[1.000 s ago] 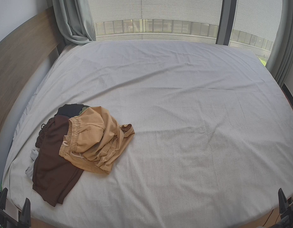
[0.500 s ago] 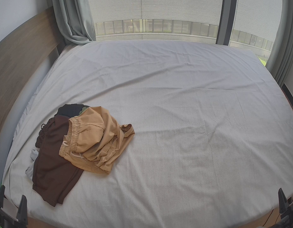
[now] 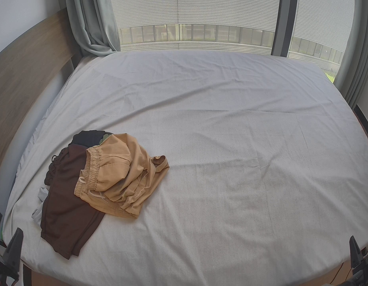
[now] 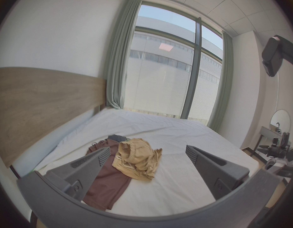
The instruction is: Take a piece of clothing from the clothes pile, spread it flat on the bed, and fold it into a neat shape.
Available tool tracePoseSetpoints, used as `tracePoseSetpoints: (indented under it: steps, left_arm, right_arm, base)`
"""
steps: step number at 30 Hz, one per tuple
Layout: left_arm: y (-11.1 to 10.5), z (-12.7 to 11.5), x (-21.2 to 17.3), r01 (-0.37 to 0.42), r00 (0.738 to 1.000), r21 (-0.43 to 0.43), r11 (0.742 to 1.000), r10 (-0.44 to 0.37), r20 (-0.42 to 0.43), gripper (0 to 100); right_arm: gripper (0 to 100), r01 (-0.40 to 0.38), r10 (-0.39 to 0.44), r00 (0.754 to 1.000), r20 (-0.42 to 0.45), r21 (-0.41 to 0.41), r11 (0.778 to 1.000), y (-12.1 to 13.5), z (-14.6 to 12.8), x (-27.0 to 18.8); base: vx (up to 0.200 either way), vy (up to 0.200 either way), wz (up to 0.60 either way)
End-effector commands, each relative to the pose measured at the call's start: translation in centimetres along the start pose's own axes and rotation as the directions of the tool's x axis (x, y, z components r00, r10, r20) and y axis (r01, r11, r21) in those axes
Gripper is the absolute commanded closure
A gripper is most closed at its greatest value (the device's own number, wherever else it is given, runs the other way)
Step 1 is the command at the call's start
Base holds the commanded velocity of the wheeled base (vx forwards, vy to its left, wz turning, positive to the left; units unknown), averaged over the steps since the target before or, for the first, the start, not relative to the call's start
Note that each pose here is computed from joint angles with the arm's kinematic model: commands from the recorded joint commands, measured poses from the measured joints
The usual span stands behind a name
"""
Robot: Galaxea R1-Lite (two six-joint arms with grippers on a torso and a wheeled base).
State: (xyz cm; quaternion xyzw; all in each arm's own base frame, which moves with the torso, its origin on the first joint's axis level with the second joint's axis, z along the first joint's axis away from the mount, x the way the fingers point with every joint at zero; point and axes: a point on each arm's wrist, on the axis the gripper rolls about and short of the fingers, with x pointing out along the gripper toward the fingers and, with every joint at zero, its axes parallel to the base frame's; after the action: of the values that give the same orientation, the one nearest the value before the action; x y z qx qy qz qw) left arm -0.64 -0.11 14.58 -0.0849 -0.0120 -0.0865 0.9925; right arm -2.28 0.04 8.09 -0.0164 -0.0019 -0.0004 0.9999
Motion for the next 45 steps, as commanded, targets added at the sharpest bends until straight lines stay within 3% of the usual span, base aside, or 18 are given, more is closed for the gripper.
tracePoseSetpoints:
  steps: [1, 9, 18, 26, 31, 40, 45]
  left_arm:
    - [-0.2, 1.3, 2.8, 0.058, 0.991, -0.04, 0.998, -0.062, -0.117, 0]
    - [-0.4, 2.0, 8.4, 0.1, 0.963, -0.121, 0.988, -0.127, -0.239, 0]
    - [-0.1, 1.5, 14.0, 0.089, 0.951, -0.142, 0.986, -0.126, -0.281, 0]
    - [0.2, 0.8, 17.9, 0.105, 0.938, -0.249, 0.963, -0.179, -0.296, 0]
    - [0.5, -0.3, 19.5, 0.101, 0.926, -0.266, 0.959, -0.188, -0.326, 0]
    - [3.8, -1.6, 23.0, 0.084, 0.951, -0.275, 0.958, -0.16, -0.265, 0]
    - [5.4, -2.9, 24.3, 0.064, 0.949, -0.29, 0.955, -0.148, -0.279, 0]
  right_arm:
    - [0, -0.001, 0.001, 1.0, -0.001, 0.001, 1.0, 0.0, -0.5, 0.0]
    - [0, 0.001, -0.001, 1.0, -0.001, 0.004, 1.0, 0.0, -0.5, 0.0]
    - [0, 0.001, -0.001, 1.0, -0.002, 0.014, 1.0, 0.0, -0.5, 0.0]
    - [0, 0.002, -0.002, 1.0, -0.002, 0.017, 1.0, 0.0, -0.5, 0.0]
    - [0, 0.002, -0.002, 1.0, -0.002, 0.019, 1.0, 0.0, -0.5, 0.0]
    - [0, 0.004, -0.004, 1.0, -0.002, 0.025, 1.0, 0.0, -0.5, 0.0]
    - [0, 0.002, -0.002, 1.0, -0.002, 0.025, 1.0, 0.0, -0.5, 0.0]
  base:
    - [0.0, 0.0, 0.0]
    - [0.0, 0.0, 0.0]
    - [0.0, 0.0, 0.0]
    - [0.0, 0.0, 0.0]
    - [0.0, 0.0, 0.0]
    - [0.0, 0.0, 0.0]
    - [0.0, 0.0, 0.0]
